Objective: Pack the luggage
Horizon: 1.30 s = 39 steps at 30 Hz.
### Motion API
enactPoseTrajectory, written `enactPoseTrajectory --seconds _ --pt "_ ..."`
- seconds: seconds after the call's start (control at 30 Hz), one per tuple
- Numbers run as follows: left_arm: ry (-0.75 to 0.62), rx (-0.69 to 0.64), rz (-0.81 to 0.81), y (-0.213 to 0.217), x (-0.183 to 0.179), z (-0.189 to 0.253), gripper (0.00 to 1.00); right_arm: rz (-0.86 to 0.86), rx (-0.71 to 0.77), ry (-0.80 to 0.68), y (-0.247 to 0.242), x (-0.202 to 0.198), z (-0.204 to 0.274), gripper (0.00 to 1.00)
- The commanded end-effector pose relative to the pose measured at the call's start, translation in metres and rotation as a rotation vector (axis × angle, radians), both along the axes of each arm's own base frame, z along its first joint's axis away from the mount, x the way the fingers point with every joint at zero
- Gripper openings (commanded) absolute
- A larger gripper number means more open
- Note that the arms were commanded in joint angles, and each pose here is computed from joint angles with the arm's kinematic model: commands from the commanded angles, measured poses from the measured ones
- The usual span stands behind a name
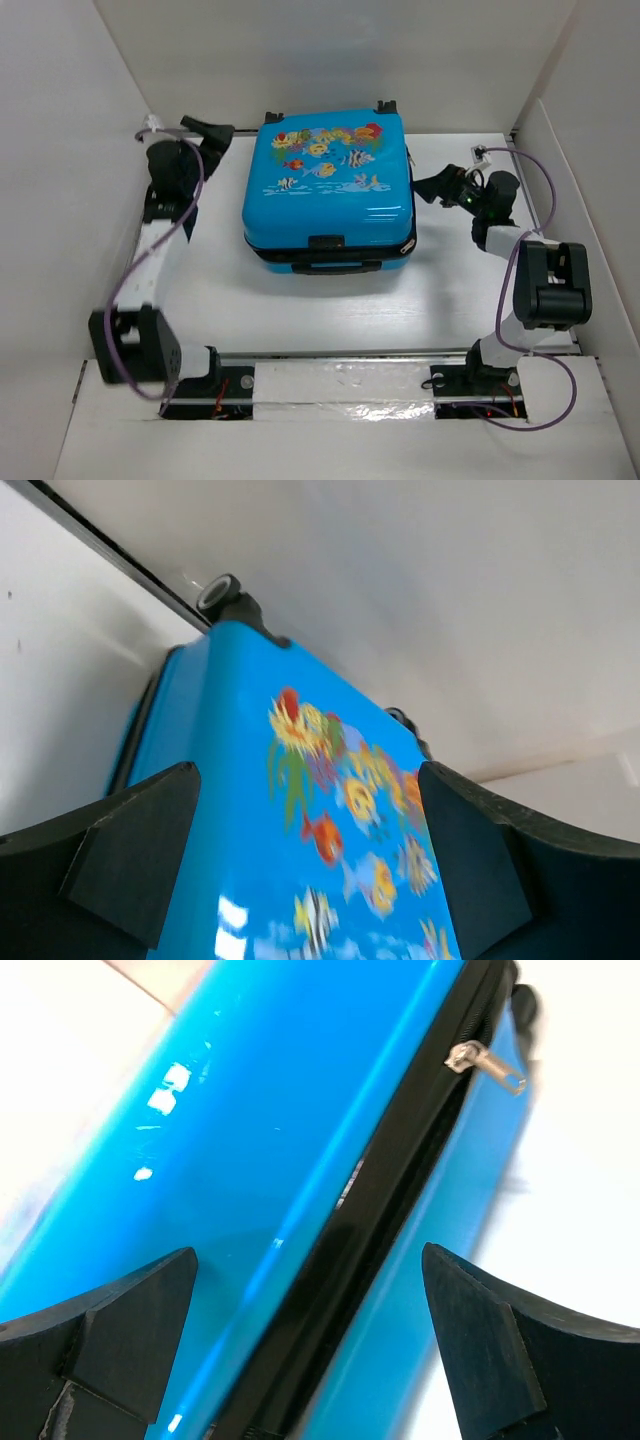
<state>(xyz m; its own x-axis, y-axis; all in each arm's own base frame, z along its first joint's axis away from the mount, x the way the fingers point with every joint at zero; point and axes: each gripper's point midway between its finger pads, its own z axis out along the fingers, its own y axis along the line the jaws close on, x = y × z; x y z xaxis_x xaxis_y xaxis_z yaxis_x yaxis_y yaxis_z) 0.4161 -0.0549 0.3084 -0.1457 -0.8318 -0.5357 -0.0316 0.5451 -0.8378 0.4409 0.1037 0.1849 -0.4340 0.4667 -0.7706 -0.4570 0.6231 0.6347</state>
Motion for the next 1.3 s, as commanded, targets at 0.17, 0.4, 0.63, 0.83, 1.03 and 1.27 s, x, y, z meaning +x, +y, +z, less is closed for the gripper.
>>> enactPoseTrajectory --seconds 0.17,0.4,0.63,0.83,1.03,1.27 --pt "0.168 0.163 -0.414 -0.019 0.143 -0.038 0.99 0.013 -0.217 0.003 -0.011 -0.010 -0.019 1.00" --pt "0.072 0.085 -0.629 -0.029 0.198 -0.060 0.99 -0.012 -0.254 -0.033 -0.018 -0.025 -0.014 1.00" --pt "-0.065 -0.010 -0.768 -0.080 0.211 -0.057 0.99 -0.004 -0.278 -0.065 -0.017 -0.046 -0.017 1.00" --pt "-0.101 -0.111 -0.821 -0.110 0.217 -0.066 0.99 -0.013 -0.316 -0.042 -0.020 -0.059 -0.027 1.00" --pt "-0.079 -0.114 -0.820 -0.129 0.225 -0.080 0.99 -0.033 -0.330 -0.065 -0.027 -0.070 -0.016 1.00" --pt "-0.056 -0.134 -0.826 -0.149 0.234 -0.109 0.99 -0.037 -0.333 -0.073 -0.026 -0.079 -0.009 1.00"
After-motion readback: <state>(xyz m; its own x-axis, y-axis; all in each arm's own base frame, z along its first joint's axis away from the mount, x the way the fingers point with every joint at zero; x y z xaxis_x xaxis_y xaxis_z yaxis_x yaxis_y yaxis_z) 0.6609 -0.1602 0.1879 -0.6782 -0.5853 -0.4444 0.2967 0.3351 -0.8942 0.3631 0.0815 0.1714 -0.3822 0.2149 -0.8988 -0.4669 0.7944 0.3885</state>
